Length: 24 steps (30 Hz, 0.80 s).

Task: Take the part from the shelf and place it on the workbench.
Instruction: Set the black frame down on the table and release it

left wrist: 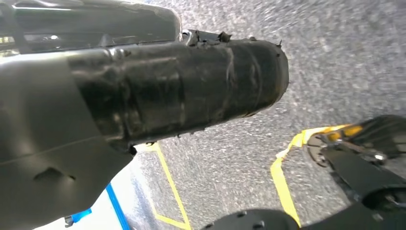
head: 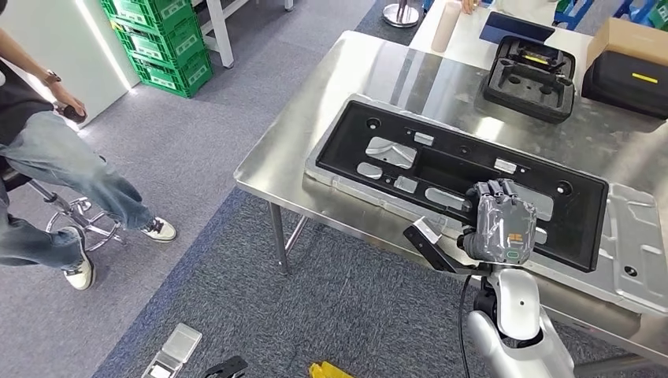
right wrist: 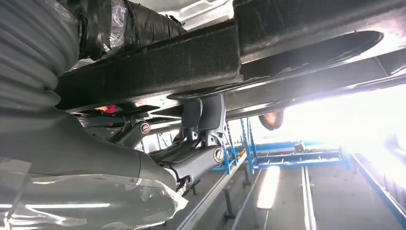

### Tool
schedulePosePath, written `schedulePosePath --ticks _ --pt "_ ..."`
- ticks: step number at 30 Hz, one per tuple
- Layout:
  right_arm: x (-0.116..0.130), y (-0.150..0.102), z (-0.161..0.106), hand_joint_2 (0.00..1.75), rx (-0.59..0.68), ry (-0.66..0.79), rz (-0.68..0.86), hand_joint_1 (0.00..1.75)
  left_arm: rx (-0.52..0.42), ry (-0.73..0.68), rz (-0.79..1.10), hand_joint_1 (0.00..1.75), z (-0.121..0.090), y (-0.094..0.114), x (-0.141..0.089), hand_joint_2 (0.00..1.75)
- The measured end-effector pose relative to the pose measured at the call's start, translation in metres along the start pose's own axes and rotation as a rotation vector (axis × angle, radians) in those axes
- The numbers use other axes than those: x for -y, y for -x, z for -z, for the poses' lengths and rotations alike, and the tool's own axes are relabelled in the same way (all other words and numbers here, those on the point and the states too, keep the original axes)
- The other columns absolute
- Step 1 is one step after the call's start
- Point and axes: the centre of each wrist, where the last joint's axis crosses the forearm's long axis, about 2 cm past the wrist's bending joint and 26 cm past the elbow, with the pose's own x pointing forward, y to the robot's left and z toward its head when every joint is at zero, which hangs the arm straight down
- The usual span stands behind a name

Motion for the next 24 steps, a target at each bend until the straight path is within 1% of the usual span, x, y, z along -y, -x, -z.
schedulePosePath --ticks 7,11,20,24 --pt "-0.003 0.011 0.0 1.75 -0.044 -0.041 -0.014 1.75 0.004 0.003 0.0 0.0 0.001 -0.002 0.001 0.0" --pt "-0.003 0.014 0.001 1.75 -0.06 -0.045 -0.006 1.75 0.008 -0.006 0.006 0.0 0.002 -0.006 -0.004 0.0" --pt "-0.01 0.019 -0.008 1.75 -0.074 -0.08 -0.008 1.75 -0.018 -0.015 0.006 0.0 -0.002 0.004 -0.006 0.0" --pt "-0.008 0.02 -0.005 1.75 -0.073 -0.07 -0.008 1.75 -0.005 -0.018 0.009 0.0 -0.001 0.001 -0.008 0.0"
